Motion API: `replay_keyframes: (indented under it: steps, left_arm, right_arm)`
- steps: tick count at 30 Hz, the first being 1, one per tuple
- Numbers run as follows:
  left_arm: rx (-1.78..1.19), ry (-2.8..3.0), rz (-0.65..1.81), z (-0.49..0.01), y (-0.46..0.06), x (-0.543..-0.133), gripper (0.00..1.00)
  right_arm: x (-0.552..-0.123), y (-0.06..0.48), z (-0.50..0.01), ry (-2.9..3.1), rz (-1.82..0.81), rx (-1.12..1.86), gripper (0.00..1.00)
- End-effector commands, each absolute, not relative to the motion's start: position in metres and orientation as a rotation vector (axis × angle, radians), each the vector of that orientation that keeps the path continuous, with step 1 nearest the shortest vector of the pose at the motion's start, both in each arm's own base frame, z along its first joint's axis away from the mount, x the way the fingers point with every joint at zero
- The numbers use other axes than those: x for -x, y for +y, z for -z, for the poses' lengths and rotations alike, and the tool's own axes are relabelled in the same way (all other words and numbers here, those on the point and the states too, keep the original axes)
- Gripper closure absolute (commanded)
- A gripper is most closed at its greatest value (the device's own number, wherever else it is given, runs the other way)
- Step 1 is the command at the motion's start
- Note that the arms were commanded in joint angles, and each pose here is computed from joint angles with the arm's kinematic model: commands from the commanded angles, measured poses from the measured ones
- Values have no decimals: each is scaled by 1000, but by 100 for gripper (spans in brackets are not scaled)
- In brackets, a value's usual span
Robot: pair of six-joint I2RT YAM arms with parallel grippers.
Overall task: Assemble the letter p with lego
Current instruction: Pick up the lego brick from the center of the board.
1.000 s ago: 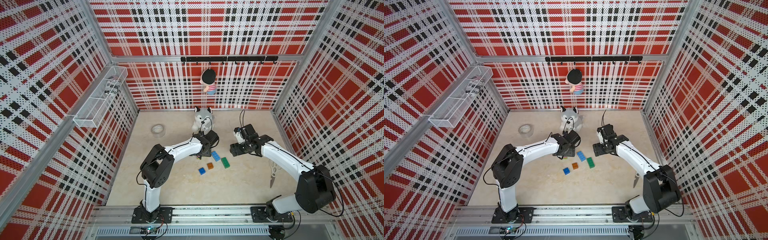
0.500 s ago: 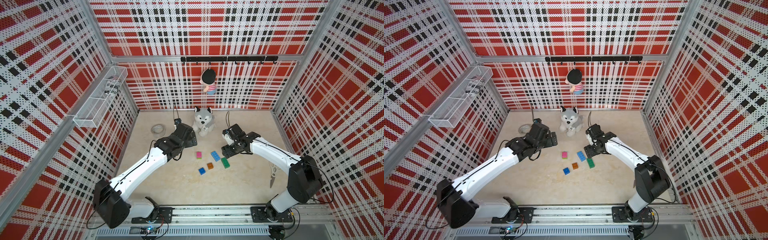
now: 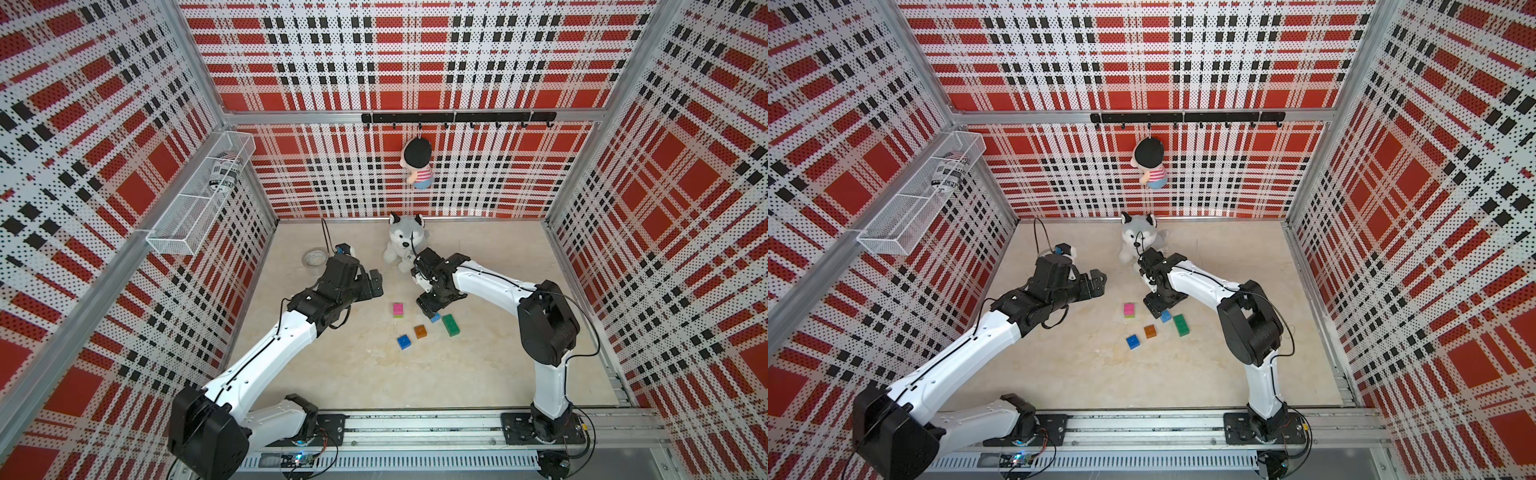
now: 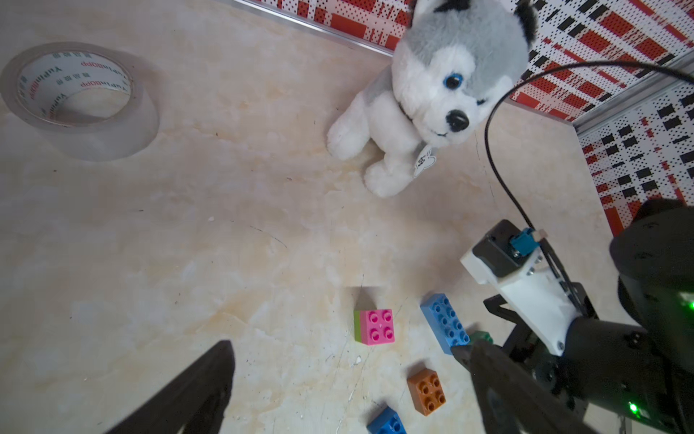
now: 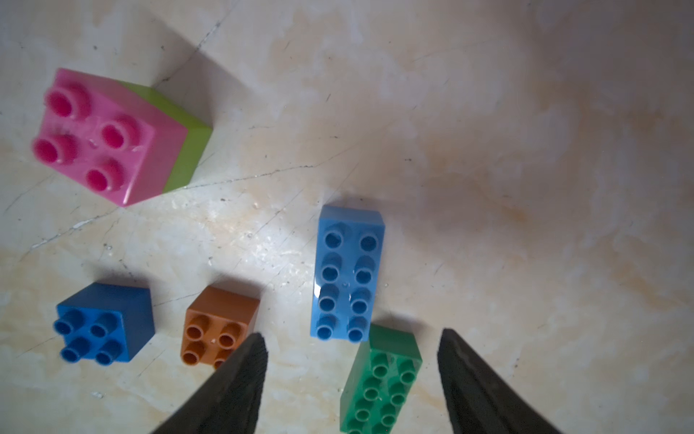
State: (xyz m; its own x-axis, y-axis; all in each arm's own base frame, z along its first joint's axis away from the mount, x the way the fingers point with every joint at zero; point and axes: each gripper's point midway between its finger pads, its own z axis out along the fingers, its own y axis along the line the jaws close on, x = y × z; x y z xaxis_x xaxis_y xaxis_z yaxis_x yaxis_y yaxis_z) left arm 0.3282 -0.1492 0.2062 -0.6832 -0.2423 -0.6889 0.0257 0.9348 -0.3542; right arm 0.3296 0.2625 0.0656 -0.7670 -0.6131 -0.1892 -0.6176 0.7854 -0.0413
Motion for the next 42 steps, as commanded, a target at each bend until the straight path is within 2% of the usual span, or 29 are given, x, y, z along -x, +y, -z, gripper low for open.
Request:
replay_keyframes:
  steps: [1,8,21,42]
  left_arm:
    - [115,2238,488,-215,-157,-331,2]
    - [121,2236,486,-214,-156,-330,2]
    - [112,2238,463,-210,-157,-330,1]
    - [108,2250,454,-205,-160,-330,2]
  right_arm:
    - [-327,264,-63,2796,-13,1033,25]
    - [-332,273,-51,2802,-44,1055,29]
    - [-346,281,-42,2794,-57,932,42]
    - [-339,279,-25,2823,-38,886,51]
